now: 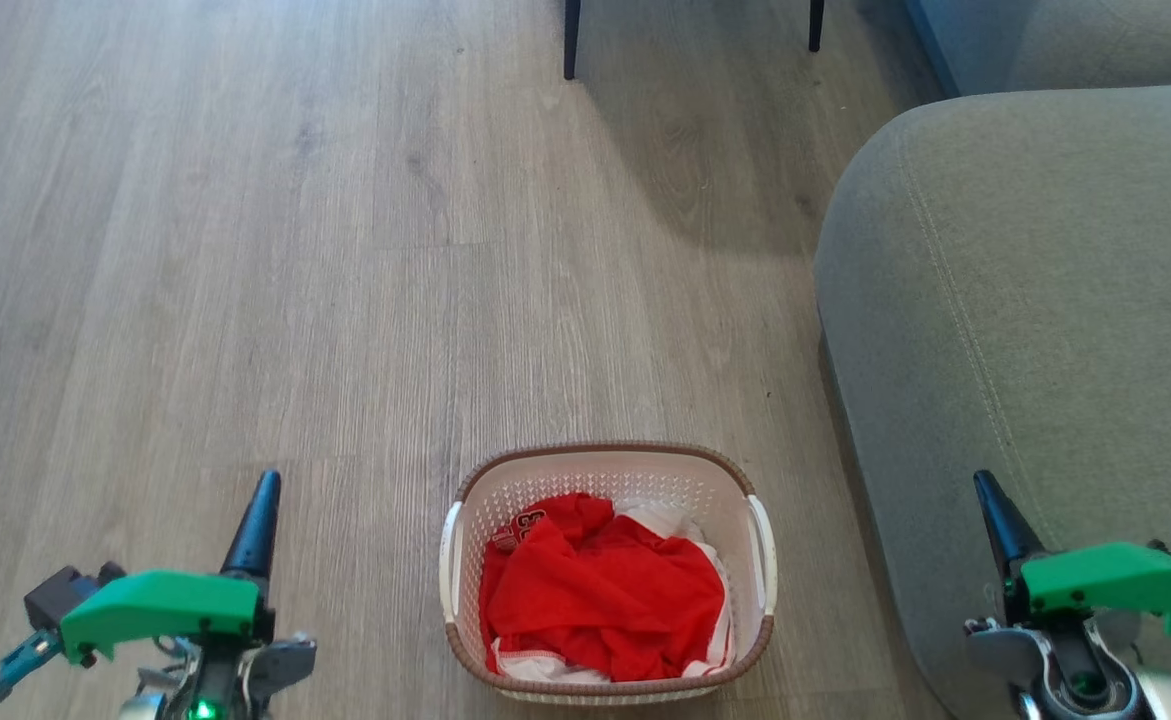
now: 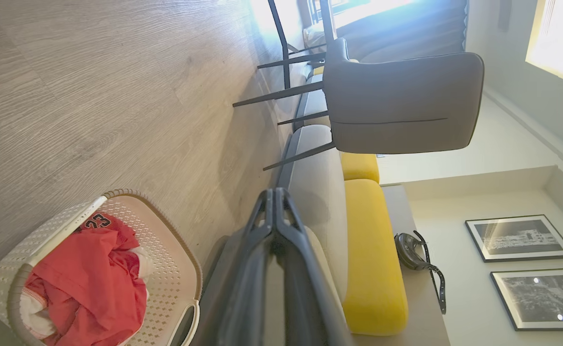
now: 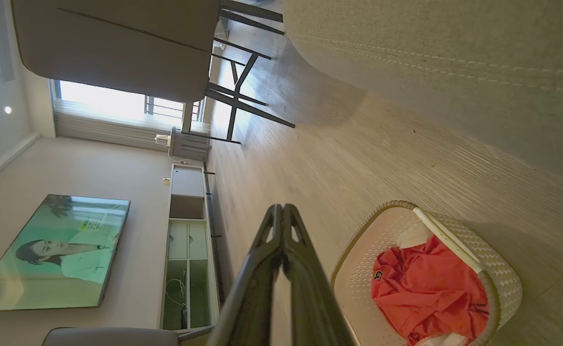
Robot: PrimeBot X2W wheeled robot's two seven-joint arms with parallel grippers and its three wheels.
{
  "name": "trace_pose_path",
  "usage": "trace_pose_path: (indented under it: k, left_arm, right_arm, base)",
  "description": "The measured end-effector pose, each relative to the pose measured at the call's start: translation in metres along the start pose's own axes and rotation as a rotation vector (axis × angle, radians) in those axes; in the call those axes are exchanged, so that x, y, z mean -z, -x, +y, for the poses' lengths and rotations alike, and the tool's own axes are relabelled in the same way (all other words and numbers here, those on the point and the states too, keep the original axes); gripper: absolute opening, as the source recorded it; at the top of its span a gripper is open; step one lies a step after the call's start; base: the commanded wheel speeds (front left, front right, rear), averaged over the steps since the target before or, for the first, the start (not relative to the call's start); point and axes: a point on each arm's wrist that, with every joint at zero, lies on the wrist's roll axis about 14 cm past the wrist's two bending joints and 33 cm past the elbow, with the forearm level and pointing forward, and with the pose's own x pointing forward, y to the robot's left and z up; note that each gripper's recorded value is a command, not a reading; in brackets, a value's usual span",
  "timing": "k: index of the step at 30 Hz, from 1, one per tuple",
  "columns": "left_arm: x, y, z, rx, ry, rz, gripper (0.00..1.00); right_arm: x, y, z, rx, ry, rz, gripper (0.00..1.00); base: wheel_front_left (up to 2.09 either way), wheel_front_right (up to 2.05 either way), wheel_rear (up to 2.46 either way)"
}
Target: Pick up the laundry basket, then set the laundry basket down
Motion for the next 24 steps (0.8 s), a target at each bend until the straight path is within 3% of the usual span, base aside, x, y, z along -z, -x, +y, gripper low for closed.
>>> trace_pose_path:
  k: [24]
  left_arm:
    - [-0.014,-0.005,-0.012,0.061,0.237,-0.012,0.00]
  right_arm:
    - [-0.014,0.002,-0.004,0.003,-0.242,-0.022,0.00]
  base:
    - [0.00,0.00,0.00]
